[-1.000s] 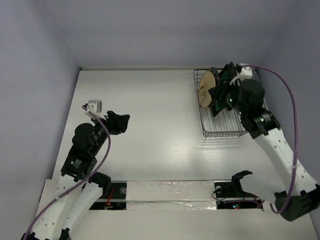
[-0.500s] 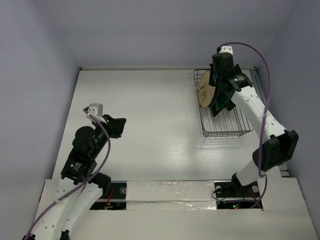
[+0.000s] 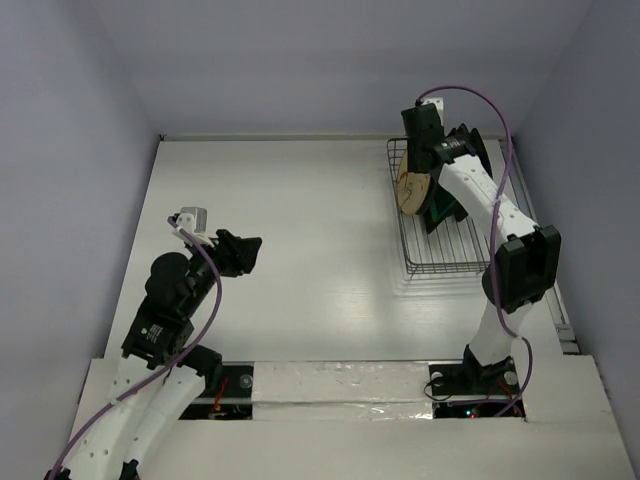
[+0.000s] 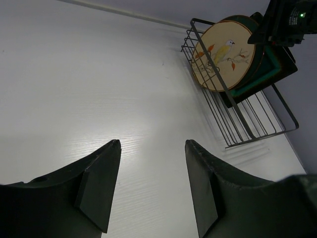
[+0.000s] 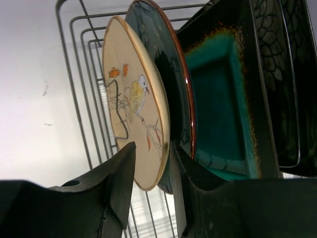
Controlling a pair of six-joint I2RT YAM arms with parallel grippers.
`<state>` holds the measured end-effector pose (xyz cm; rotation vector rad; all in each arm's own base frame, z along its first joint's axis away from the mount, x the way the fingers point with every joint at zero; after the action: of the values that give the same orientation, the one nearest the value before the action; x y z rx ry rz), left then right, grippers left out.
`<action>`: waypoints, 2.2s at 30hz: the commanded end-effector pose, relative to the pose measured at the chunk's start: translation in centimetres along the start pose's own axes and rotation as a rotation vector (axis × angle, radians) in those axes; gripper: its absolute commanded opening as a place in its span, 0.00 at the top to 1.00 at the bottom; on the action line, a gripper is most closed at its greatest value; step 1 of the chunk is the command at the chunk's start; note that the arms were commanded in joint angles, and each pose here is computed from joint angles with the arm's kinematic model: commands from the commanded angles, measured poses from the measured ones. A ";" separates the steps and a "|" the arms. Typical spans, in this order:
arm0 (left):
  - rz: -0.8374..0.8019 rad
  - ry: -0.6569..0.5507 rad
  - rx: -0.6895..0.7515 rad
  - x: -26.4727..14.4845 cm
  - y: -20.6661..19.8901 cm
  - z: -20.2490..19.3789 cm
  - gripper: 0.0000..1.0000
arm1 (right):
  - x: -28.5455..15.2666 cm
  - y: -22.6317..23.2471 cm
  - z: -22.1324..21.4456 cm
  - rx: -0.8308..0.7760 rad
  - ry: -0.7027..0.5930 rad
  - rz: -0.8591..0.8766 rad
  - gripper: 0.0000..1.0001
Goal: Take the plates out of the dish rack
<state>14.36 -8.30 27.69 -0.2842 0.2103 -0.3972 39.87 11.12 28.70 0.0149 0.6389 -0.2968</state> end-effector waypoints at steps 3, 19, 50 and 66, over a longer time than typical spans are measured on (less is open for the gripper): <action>-0.015 -0.017 0.012 0.3 -0.2 0.2 0.49 | 0.6 0.1 0.5 -0.021 -0.035 -0.086 0.61; -0.030 0.004 0.018 0.7 -0.2 0.0 0.48 | 0.8 -0.2 1.4 0.004 -0.122 -0.131 1.00; 0.086 -0.110 -0.003 -1.0 0.7 1.6 0.50 | -19.3 19.1 2.3 0.492 -0.213 1.095 1.00; 0.129 -0.137 -0.016 -1.5 1.1 1.8 0.50 | -10.4 34.5 -8.1 0.633 0.183 1.095 1.00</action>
<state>13.97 -6.45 27.90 -0.2896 0.1541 -0.2441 34.66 45.53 15.42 0.6754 0.8372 0.4027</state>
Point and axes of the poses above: each gripper's point midway between its finger pads, its own x axis out along the fingers, its own y axis along the line the jaws close on, z = x × y, the point moved 9 cm from there along -x, back along the fingers, and after that the axes turned 9 degrees about x, right-handed, at the moved point
